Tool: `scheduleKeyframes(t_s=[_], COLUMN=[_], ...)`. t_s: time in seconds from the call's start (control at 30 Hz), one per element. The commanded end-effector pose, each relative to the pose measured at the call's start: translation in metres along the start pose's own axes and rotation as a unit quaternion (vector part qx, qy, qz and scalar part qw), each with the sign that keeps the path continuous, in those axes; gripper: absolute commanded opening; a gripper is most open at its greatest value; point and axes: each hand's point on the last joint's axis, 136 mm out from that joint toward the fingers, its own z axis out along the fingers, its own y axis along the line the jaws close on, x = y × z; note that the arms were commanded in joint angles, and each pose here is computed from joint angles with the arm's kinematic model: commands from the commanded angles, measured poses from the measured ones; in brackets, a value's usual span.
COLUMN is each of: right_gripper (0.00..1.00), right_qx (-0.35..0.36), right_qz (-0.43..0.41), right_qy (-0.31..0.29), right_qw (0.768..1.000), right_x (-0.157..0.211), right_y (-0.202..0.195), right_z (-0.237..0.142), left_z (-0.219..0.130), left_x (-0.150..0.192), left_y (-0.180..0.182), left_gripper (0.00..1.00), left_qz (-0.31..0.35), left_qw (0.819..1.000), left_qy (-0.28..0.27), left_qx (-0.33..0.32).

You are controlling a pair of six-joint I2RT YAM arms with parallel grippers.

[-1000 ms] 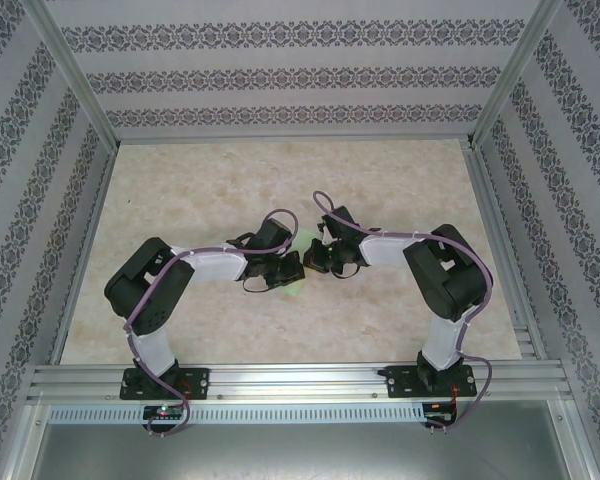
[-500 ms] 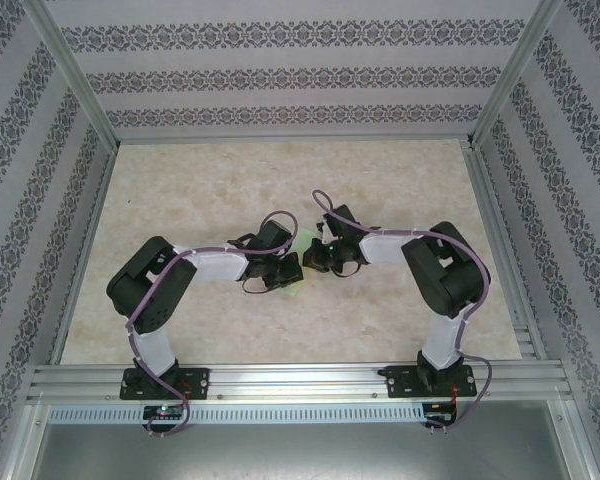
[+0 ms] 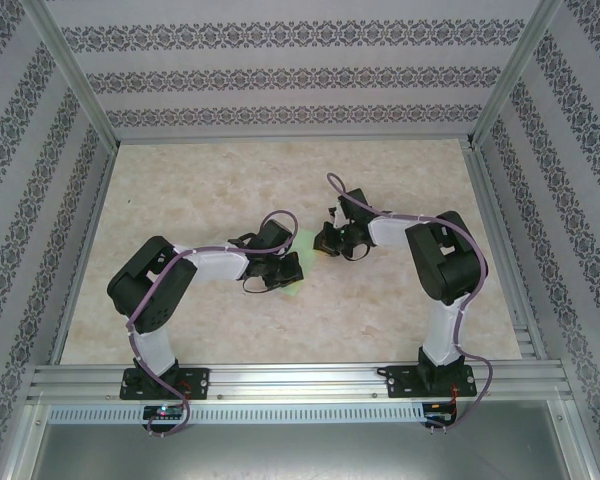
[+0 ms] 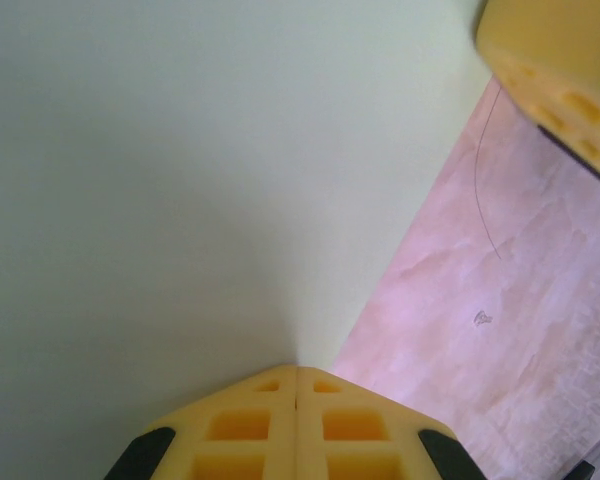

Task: Fold a paper plane with a square sheet of paper (pick it up from the middle)
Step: First fold in half a square sheet of paper at the center of the table.

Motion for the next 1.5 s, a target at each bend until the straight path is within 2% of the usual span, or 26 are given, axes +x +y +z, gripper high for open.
scheduleKeyframes(t_s=[0.0, 0.3, 0.43, 0.57, 0.67, 0.8, 0.97, 1.1, 1.23, 1.47], right_gripper=[0.00, 0.00, 0.00, 0.00, 0.00, 0.00, 0.00, 0.00, 0.00, 0.00], right_qx=[0.066, 0.082, 0.039, -0.011, -0.037, -0.037, -0.030, 0.003, 0.032, 0.049], right_qz=[-0.002, -0.019, -0.050, -0.071, -0.059, -0.057, -0.054, -0.041, -0.039, -0.039], right_qy=[-0.039, -0.067, -0.075, -0.087, -0.064, -0.027, -0.007, -0.002, 0.013, 0.045], right_qw=[0.997, 0.994, 0.995, 0.994, 0.996, 0.997, 0.998, 0.999, 0.999, 0.997], right_x=[-0.029, -0.056, -0.057, -0.042, -0.020, 0.003, 0.005, 0.000, 0.006, 0.021], right_y=[-0.036, -0.026, 0.003, 0.022, 0.025, 0.027, 0.029, 0.014, -0.002, -0.020], right_z=[-0.001, -0.018, -0.031, -0.047, -0.039, -0.016, 0.005, 0.013, 0.016, 0.021], left_z=[0.008, 0.008, 0.009, 0.009, 0.010, 0.011, 0.009, 0.008, 0.003, -0.016], left_x=[0.029, 0.029, 0.028, 0.027, 0.027, 0.026, 0.026, 0.026, 0.019, -0.011], left_y=[0.047, 0.046, 0.045, 0.044, 0.045, 0.042, 0.041, 0.037, 0.019, -0.046], left_gripper=[0.00, 0.00, 0.00, 0.00, 0.00, 0.00, 0.00, 0.00, 0.00, 0.04], left_qz=[-0.037, -0.035, -0.034, -0.032, -0.033, -0.030, -0.027, -0.022, 0.007, 0.124], left_qw=[0.995, 0.995, 0.995, 0.995, 0.996, 0.996, 0.996, 0.996, 0.998, 0.991], left_qy=[0.046, 0.046, 0.047, 0.043, 0.044, 0.044, 0.044, 0.045, 0.037, 0.005], left_qx=[-0.085, -0.084, -0.082, -0.078, -0.077, -0.074, -0.074, -0.068, -0.042, 0.043])
